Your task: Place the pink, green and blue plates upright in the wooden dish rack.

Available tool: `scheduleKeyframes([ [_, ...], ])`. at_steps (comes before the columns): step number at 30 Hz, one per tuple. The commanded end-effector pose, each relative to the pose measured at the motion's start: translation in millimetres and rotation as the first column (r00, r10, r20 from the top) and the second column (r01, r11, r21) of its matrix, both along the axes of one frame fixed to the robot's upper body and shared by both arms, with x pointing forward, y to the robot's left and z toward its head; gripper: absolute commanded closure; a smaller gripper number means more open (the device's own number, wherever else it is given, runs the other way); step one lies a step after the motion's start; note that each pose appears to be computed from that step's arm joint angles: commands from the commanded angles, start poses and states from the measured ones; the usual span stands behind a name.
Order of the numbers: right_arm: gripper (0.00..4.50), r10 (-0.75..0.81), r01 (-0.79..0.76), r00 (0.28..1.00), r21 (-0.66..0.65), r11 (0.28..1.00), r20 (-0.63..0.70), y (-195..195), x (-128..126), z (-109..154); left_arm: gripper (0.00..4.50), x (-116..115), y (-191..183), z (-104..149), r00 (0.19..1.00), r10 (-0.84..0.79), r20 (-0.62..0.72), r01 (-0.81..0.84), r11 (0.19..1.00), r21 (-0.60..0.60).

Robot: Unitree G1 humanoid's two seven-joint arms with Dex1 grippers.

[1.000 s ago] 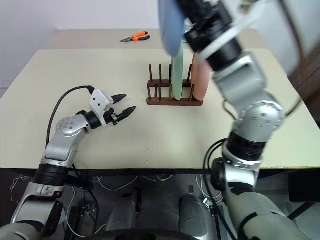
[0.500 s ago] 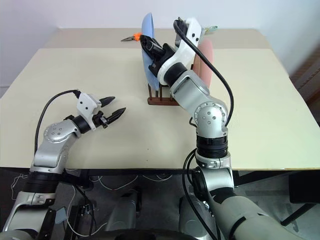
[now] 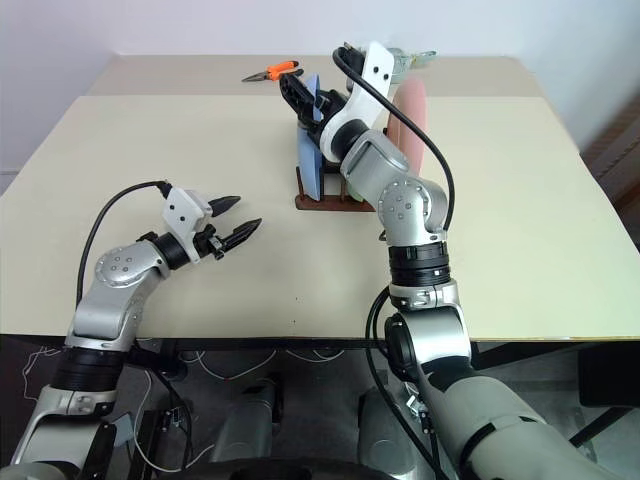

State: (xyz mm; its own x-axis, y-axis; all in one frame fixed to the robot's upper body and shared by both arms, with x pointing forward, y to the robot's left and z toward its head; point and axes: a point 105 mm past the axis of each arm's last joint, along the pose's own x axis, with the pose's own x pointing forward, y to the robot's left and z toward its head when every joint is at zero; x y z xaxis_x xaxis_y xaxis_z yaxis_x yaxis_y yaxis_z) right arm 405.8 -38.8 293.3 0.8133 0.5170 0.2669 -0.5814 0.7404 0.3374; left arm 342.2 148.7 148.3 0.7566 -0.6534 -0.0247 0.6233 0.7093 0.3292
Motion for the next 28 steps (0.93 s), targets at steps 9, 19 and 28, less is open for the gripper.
scheduleKeyframes([
  [9,0.71,0.079,0.088,0.836,-0.274,0.958,0.543,-73.8,-75.8,73.7,1.53,-5.2,-5.0,4.7,1.0,-0.002,0.026,0.002,1.0,-0.002],
  [19,0.05,-0.136,0.114,0.99,-0.707,0.698,0.026,-236.2,-105.2,-102.1,1.53,-11.0,43.7,-18.1,0.996,0.084,-0.026,-0.079,0.987,0.142],
  [28,0.05,-0.107,0.088,0.994,-0.701,0.708,0.017,-224.9,-89.0,-132.1,1.53,-19.0,40.3,-17.4,0.995,0.098,-0.024,-0.095,0.989,0.11],
])
